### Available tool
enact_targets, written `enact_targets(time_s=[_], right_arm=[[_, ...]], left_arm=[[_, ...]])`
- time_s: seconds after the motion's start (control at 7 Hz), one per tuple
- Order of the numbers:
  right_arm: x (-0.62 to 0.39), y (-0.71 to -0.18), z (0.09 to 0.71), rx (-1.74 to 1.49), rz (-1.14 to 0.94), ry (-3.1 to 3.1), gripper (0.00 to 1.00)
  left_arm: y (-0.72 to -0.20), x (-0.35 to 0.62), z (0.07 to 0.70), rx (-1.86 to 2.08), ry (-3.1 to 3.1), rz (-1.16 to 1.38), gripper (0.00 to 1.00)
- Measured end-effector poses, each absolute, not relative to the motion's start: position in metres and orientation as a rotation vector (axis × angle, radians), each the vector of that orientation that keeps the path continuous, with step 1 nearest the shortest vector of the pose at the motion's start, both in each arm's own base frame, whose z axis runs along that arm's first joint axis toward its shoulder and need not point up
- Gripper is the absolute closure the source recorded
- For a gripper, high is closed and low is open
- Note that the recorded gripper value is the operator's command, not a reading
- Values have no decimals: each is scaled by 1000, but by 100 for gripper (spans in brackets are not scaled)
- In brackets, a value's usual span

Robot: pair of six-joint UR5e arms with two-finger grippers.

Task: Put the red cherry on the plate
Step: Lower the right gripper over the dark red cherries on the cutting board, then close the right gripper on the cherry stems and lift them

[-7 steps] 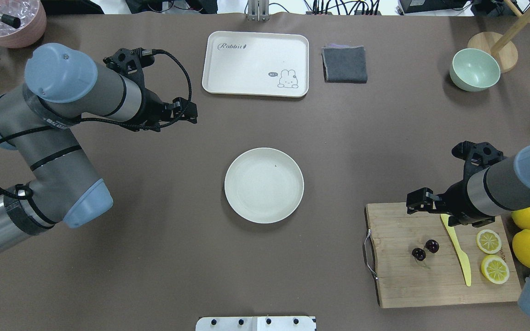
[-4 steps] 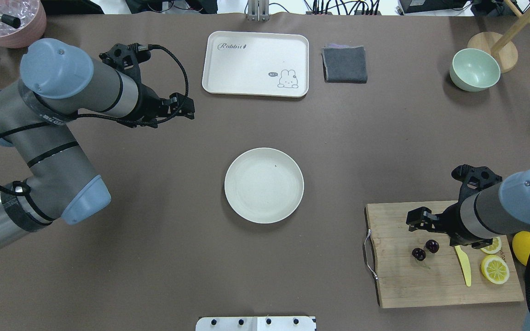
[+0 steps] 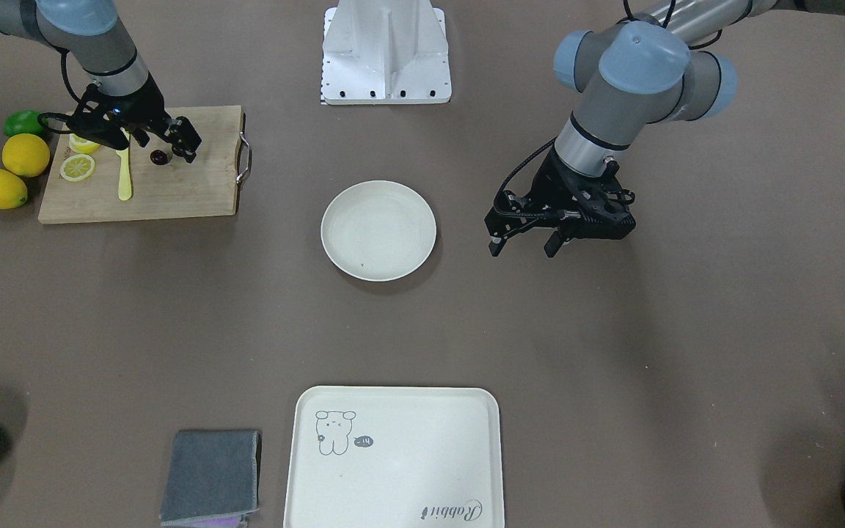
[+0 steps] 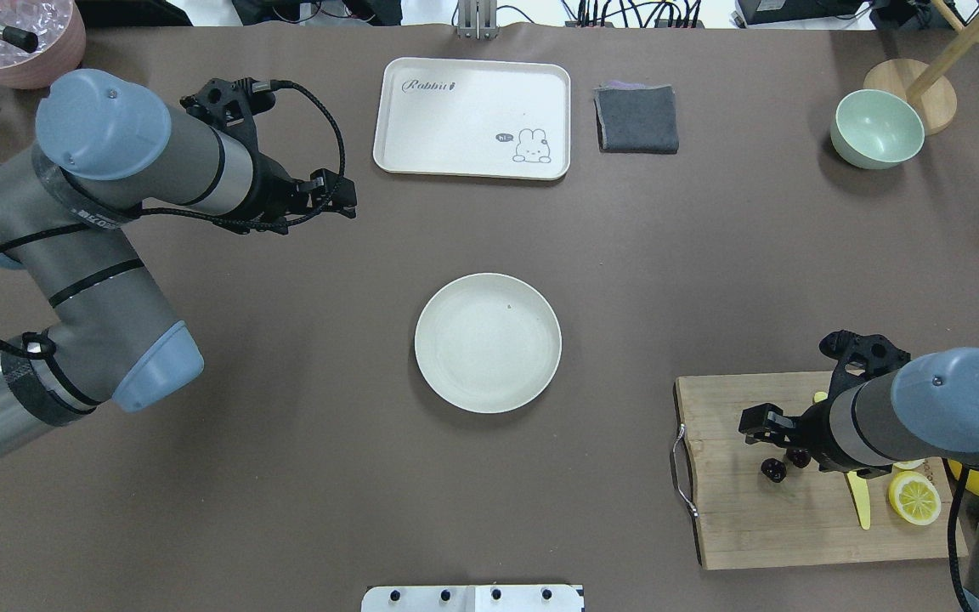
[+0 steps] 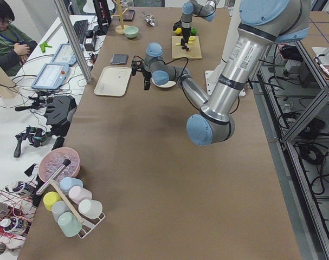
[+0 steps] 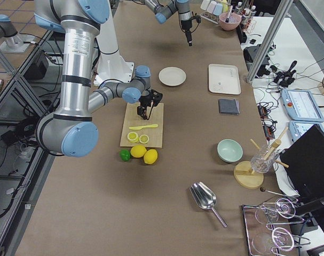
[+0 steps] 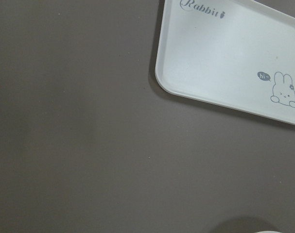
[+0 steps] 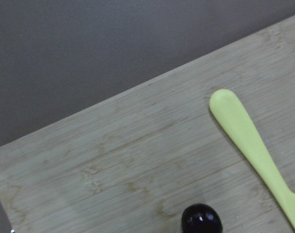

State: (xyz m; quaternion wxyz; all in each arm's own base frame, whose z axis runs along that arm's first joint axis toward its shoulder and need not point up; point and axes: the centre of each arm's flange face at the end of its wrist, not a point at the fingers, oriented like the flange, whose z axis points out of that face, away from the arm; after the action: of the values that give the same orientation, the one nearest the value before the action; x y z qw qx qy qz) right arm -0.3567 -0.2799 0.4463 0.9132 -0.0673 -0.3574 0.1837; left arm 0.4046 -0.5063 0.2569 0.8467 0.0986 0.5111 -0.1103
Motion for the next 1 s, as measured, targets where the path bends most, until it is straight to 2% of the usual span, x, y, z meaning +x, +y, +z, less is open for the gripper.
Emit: enact_targets(time_s=[0.14, 0.29, 1.0], right_arm=[[-357, -281, 451, -135, 381, -727, 21], [-356, -280, 455, -133, 386, -719, 30], [-353, -275, 467, -125, 391, -689, 30]], left_arm=[[-506, 405, 257, 208, 1077, -233, 2], [-505, 405, 257, 209, 1077, -233, 2], [-503, 406, 256, 208, 1080, -232, 2]])
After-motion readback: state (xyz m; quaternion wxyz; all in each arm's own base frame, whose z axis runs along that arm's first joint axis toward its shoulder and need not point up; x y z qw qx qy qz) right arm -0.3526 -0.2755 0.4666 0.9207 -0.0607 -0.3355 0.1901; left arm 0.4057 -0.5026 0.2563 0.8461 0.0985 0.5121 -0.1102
